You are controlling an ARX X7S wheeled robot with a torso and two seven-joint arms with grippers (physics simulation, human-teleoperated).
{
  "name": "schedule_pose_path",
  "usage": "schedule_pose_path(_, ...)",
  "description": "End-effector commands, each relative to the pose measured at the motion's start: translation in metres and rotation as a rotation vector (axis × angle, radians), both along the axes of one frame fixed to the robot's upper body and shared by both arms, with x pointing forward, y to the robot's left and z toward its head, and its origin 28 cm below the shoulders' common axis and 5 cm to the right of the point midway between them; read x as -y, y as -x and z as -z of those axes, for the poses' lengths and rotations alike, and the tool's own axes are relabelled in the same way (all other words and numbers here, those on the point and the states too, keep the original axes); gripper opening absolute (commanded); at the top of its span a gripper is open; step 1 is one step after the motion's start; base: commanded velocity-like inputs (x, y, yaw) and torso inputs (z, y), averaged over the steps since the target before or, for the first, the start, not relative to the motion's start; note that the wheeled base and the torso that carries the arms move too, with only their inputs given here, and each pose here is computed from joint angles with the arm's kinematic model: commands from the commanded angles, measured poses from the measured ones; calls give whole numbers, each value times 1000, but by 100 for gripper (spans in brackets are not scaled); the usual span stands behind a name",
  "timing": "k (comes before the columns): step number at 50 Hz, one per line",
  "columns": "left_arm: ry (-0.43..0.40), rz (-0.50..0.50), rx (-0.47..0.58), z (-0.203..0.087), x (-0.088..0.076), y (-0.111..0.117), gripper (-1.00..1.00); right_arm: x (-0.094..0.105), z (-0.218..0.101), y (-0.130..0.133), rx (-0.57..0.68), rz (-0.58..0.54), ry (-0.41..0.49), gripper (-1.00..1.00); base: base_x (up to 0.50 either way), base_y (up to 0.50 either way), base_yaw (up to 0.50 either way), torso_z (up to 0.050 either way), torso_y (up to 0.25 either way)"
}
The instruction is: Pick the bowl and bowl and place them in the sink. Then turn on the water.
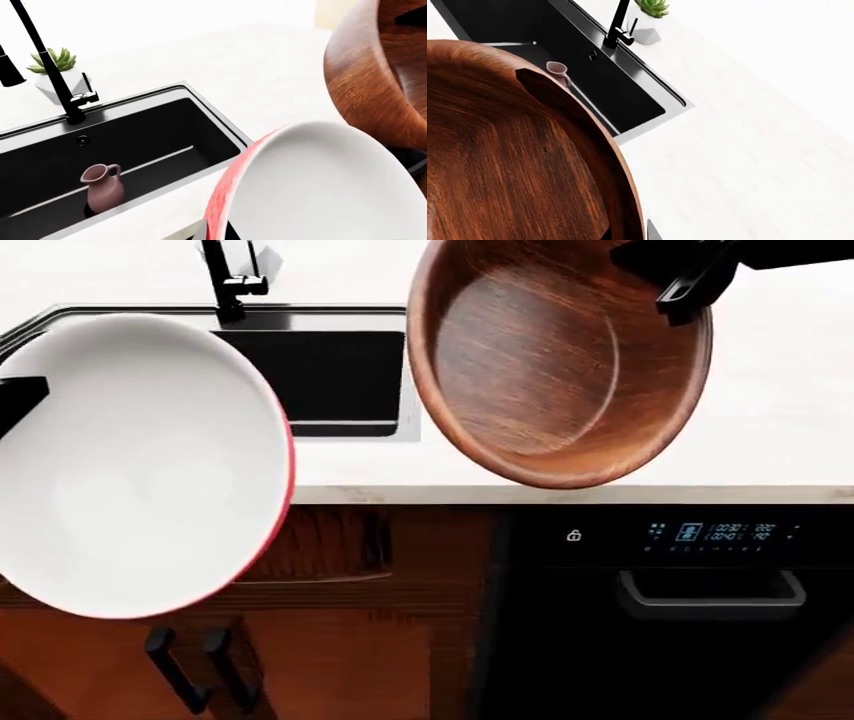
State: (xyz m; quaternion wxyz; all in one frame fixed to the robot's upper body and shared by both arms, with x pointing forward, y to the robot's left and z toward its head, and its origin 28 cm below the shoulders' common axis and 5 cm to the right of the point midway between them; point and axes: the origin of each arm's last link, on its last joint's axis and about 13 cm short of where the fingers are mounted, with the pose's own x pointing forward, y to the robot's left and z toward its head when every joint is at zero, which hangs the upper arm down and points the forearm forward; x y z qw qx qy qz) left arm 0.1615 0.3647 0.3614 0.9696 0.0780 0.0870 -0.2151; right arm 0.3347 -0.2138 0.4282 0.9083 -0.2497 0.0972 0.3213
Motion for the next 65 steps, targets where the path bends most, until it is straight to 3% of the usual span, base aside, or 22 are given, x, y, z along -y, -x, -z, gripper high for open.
schedule_pose_path(1,3,-17,79,-12,-2,7,-100,1,-3,2,19,1,-2,-100,-4,500,0,0,0)
schedule_pose_path(41,23,-52,116,-14,-2,-6,-100,9,-4,7,43,56,-48,-100,-5,498,0,1,1)
schedule_pose_path(48,25,-57,125,-15,-3,-4,-100,8,-7,5,55,68,-93,-100,0,32,0,0,1)
schedule_pose_path(65,62,-90,161,-16,-7,-4,-100,6,-7,5,46,45,-69,-100,108,0,0,1,1)
